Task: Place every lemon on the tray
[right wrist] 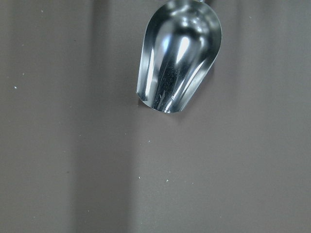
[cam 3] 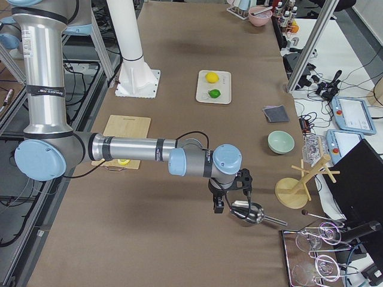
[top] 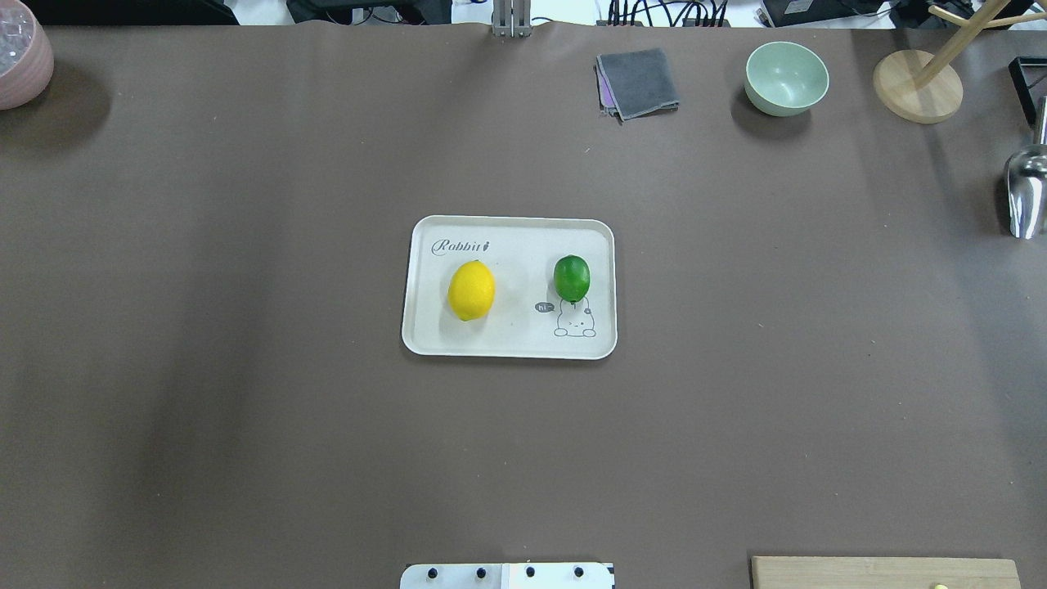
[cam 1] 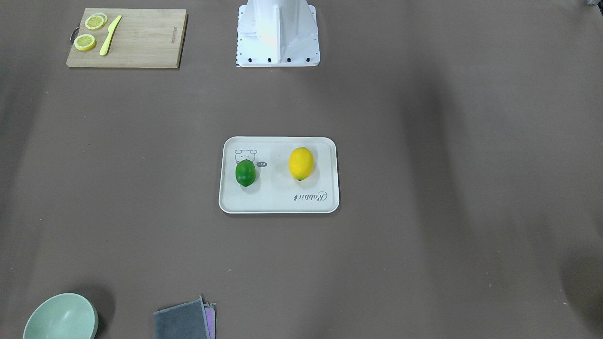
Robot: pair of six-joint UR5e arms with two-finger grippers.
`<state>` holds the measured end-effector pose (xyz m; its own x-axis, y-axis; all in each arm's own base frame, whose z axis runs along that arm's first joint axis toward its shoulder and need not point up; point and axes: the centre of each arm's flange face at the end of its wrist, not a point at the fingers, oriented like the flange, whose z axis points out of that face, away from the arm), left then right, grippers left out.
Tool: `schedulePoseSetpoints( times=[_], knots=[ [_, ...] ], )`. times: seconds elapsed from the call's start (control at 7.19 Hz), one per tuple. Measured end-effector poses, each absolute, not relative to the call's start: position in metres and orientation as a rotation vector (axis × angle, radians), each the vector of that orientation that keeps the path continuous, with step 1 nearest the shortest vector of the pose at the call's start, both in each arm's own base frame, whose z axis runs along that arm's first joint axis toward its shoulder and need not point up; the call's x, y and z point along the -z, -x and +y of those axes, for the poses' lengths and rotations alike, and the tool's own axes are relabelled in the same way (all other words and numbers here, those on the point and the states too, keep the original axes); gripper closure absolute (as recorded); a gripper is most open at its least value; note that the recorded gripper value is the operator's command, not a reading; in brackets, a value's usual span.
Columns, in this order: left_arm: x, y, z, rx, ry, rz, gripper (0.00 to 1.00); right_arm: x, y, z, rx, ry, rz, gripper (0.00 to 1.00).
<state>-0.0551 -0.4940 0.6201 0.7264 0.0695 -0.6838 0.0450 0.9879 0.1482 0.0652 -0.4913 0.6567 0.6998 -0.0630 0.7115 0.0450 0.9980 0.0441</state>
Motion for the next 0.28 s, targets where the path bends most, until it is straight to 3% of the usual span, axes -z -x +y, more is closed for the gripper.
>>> schedulePoseSetpoints(
  times=[0.28],
  knots=[
    [-0.6205,0.0552,-0.4942,-0.013,-0.158,0.757,0.02,-0.6564,-0.0650,-0.4913,0.061,-0.025,-0.797,0.00]
  ],
)
